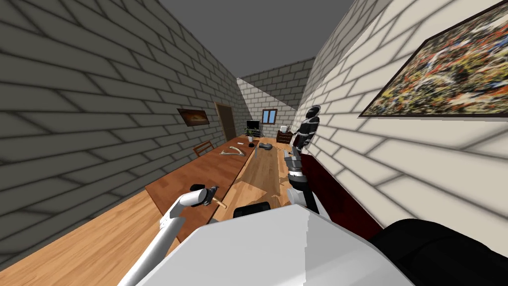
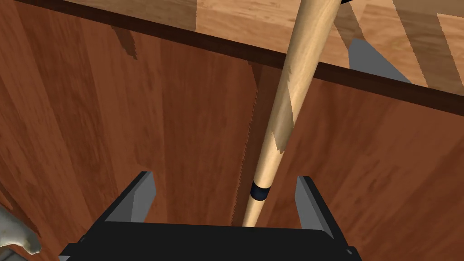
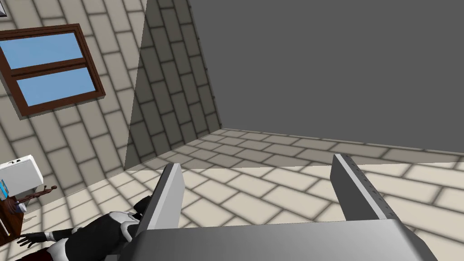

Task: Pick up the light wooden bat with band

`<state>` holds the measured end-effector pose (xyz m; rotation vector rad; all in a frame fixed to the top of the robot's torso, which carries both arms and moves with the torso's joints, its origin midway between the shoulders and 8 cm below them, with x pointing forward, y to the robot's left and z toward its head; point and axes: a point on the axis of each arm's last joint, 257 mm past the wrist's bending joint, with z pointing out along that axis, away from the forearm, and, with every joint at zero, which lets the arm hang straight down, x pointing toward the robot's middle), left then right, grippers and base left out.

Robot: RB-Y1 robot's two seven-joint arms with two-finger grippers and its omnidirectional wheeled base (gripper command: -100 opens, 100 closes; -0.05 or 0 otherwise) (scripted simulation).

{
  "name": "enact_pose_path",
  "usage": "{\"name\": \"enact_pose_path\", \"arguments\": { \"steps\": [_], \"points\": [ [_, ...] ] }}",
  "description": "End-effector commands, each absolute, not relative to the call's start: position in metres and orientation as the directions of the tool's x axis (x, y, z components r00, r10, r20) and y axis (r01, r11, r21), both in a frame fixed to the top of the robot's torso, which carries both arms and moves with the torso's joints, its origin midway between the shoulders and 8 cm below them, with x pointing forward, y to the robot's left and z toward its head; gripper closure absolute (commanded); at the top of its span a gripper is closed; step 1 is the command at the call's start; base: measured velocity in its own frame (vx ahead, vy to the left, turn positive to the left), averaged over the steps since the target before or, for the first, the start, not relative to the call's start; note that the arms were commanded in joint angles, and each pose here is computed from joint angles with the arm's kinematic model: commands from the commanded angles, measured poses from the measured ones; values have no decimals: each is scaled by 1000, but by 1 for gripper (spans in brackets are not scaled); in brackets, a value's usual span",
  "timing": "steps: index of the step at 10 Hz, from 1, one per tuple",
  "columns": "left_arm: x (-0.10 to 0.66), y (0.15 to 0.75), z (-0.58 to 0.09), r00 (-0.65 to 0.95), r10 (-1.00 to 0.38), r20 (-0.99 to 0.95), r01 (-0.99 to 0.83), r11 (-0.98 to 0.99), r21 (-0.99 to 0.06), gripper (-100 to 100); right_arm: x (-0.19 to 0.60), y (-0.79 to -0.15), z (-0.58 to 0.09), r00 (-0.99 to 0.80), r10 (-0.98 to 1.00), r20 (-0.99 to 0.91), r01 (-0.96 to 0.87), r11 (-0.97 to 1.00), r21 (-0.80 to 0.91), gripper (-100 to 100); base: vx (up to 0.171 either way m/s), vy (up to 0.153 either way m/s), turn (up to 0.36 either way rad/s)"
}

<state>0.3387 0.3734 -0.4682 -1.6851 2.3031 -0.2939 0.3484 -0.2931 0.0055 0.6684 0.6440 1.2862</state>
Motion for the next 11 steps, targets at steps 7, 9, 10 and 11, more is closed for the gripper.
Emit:
{"name": "enact_pose_path", "arguments": {
  "steps": [7, 9, 10, 11],
  "points": [
    [287, 393, -485, -325, -946, -7, -941, 324, -103, -100, 348, -293, 5, 165, 985, -59, -637, 152, 756, 0, -6, 28, -148],
    [276, 401, -485, -330, -944, 11, -943, 329, -52, -100, 348, -293, 5, 165, 985, -59, -637, 152, 756, 0, 1, 20, -155],
    [272, 404, -485, -332, -943, 16, -943, 331, -35, -100, 348, -293, 5, 165, 985, -59, -637, 152, 756, 0, 0, 20, -93],
    [268, 407, -484, -333, -943, 22, -943, 333, -18, -100, 348, -293, 5, 165, 985, -59, -637, 152, 756, 0, 1, 18, -77]
  ]
}}
